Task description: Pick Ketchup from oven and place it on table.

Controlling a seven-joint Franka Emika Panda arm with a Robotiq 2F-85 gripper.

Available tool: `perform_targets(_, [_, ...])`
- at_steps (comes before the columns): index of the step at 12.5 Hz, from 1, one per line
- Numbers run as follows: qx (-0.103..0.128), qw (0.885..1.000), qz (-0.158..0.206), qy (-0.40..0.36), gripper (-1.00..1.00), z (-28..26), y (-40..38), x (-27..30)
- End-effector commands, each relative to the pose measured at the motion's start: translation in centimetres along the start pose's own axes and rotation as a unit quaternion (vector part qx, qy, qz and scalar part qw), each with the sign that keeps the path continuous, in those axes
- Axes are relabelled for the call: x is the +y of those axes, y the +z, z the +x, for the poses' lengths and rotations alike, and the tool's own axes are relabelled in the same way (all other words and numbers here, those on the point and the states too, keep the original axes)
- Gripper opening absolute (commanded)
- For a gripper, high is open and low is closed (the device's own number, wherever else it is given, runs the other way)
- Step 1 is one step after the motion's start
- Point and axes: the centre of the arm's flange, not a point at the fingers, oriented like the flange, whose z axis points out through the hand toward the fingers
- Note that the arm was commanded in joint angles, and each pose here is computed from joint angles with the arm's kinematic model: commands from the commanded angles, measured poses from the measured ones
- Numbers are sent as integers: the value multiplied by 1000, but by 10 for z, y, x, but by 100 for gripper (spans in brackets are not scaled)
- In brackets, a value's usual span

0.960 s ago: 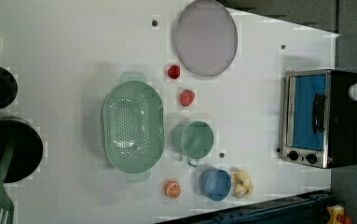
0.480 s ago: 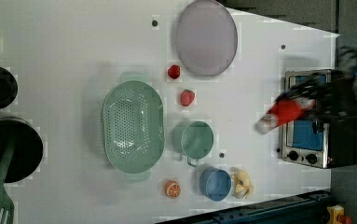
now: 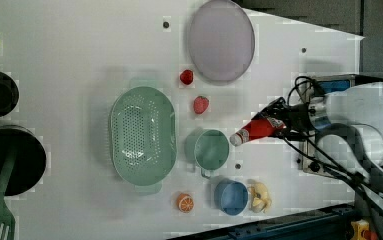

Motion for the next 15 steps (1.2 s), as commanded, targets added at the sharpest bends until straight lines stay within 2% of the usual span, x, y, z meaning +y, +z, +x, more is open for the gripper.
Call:
perform_targets(1, [18, 999, 15, 48, 29, 30, 26, 7])
perform_targets(3, [16, 999, 6, 50, 35, 32, 51, 9])
perform_targets(6, [28, 998, 18, 52, 97, 38, 58, 7])
perform_targets(8, [41, 997, 40, 53, 100, 39, 31, 3])
perform_targets(11, [67, 992, 91, 56, 100, 42, -54, 4])
perform_targets(15, [67, 990, 118, 50, 100, 22, -211, 26])
